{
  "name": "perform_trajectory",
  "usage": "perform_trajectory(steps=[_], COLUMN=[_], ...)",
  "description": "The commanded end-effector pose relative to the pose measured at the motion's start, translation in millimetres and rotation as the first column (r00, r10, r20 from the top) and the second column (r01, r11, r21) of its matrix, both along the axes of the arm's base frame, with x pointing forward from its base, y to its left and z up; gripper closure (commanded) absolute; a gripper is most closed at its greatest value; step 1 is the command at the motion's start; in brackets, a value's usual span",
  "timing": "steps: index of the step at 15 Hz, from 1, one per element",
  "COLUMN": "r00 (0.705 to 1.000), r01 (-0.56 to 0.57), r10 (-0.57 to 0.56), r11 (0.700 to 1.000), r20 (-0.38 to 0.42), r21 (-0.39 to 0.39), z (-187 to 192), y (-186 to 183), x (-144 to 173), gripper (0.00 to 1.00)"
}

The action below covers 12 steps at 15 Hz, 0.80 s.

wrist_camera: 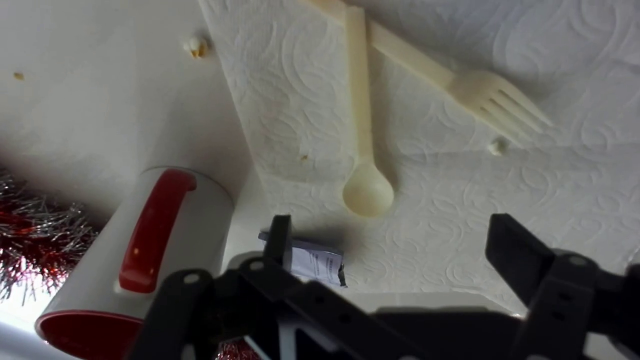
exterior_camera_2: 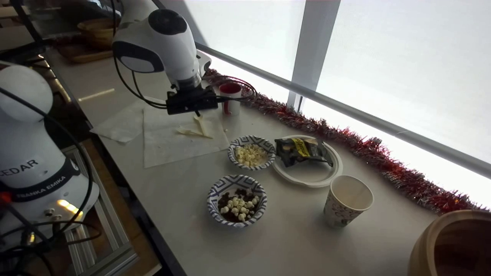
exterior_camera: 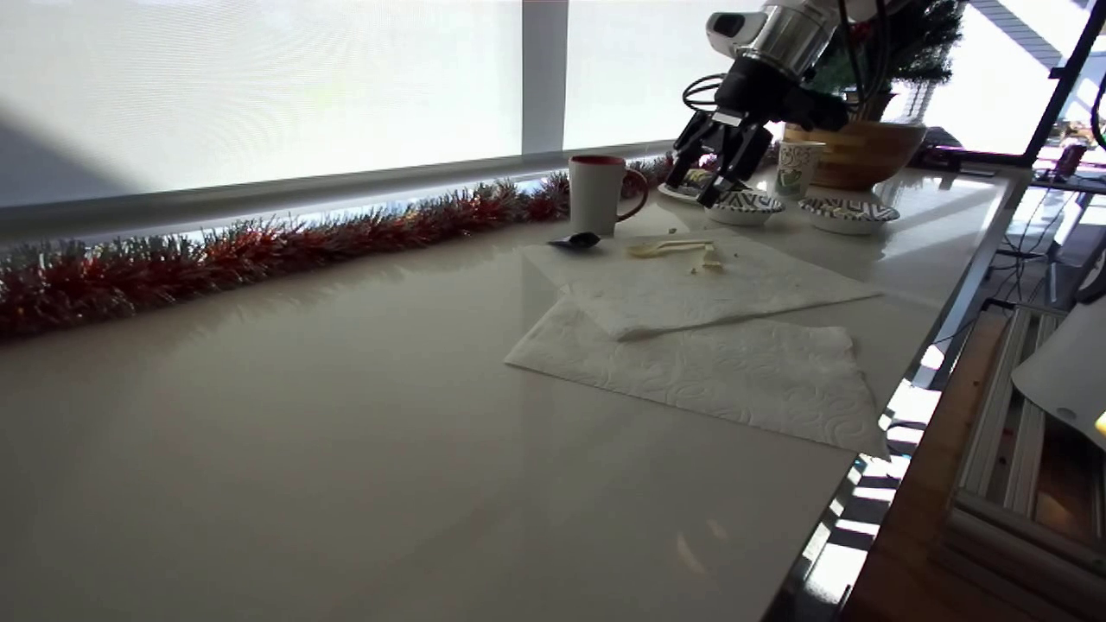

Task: Use the spoon to shift some of the black and white cereal to the other bowl

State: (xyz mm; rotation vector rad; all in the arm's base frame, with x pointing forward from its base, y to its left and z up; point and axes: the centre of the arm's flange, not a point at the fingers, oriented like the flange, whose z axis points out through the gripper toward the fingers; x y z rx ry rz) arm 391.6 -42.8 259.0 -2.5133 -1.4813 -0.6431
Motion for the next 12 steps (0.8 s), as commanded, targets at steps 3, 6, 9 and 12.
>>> perform_trajectory(steps=[3, 6, 9, 12], r00=[1.0, 0.997, 0.994, 0.99], r01=[-0.025, -0.065, -0.101, -0.135], r10=[0.025, 0.064, 0.1, 0.133], r11=[0.999, 0.998, 0.995, 0.989], r20=[0.009, 0.037, 0.052, 0.045], r21=[0.022, 0.01, 0.023, 0.052], z=[-13.2, -21.4, -28.9, -39.5], y=[-5.1, -12.8, -18.5, -17.4], x=[4.7, 7.4, 9.2, 8.1], gripper=[0.0, 0.0, 0.0, 0.0])
